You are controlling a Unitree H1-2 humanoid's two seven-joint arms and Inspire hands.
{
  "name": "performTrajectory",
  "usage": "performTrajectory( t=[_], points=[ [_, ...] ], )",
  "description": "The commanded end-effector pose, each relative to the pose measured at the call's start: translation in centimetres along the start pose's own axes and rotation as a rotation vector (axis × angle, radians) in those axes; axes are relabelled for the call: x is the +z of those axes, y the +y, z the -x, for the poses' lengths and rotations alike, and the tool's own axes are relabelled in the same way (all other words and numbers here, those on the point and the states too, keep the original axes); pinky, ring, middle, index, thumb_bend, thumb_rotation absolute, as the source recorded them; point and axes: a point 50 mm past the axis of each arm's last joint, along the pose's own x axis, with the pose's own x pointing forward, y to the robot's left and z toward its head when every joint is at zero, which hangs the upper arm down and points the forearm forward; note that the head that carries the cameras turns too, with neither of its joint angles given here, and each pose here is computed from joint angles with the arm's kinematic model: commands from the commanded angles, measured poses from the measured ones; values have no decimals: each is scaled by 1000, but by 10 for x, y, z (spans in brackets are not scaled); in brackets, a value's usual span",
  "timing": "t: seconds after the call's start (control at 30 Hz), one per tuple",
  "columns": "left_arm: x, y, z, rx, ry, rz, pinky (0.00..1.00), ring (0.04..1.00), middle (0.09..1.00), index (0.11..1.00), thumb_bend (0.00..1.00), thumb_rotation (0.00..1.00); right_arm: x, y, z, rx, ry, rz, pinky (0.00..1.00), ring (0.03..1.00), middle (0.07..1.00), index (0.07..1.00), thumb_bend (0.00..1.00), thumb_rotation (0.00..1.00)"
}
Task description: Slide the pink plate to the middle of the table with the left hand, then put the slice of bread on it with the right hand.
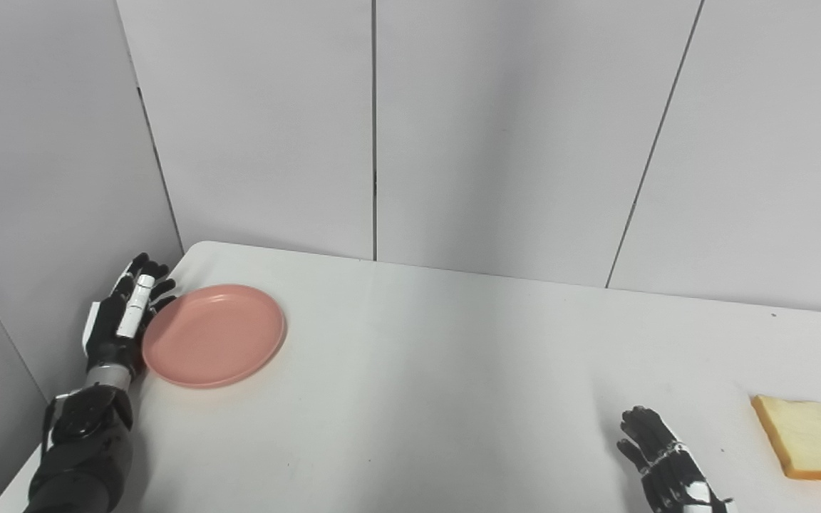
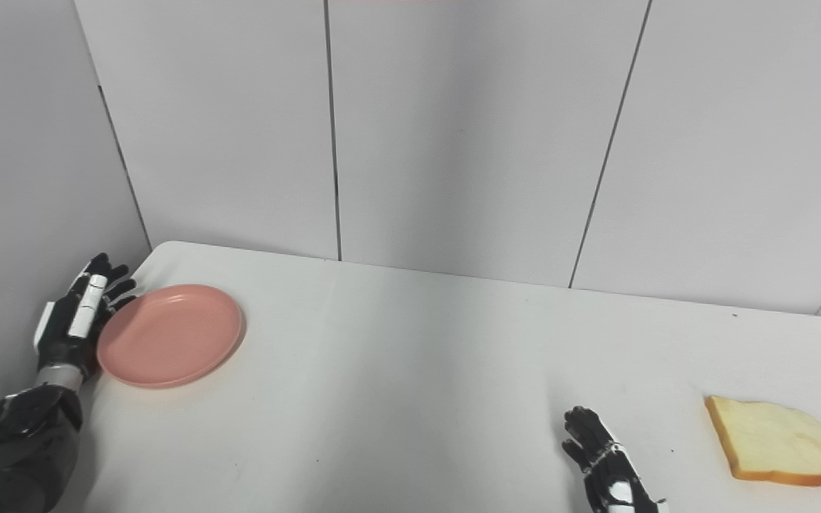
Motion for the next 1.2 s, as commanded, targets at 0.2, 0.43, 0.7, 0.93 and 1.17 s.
performTrajectory(
  t=[0.2, 0.43, 0.7, 0.93, 1.17],
  points=[
    [12, -20, -7, -66, -49, 31, 723, 801, 828, 873, 985, 704, -25, -19, 34, -33, 159, 25, 864, 870, 834, 802, 854, 956],
    [15, -38, -7, -143, -82, 33, 800, 827, 836, 904, 949, 694, -25, -17, 34, -30, 160, 25, 851, 866, 834, 798, 858, 956],
    [9, -58, -2, -205, -74, -16, 797, 849, 906, 917, 883, 699, -24, -15, 35, -29, 161, 24, 848, 864, 832, 797, 858, 948],
    [2, -75, 1, -254, -56, 2, 769, 837, 893, 932, 880, 703, -24, -13, 34, -25, 161, 28, 840, 860, 829, 795, 863, 945],
    [-9, -93, 9, -283, -34, 6, 743, 823, 877, 915, 903, 683, -24, -12, 35, -24, 159, 31, 843, 865, 834, 800, 863, 948]
  ],
)
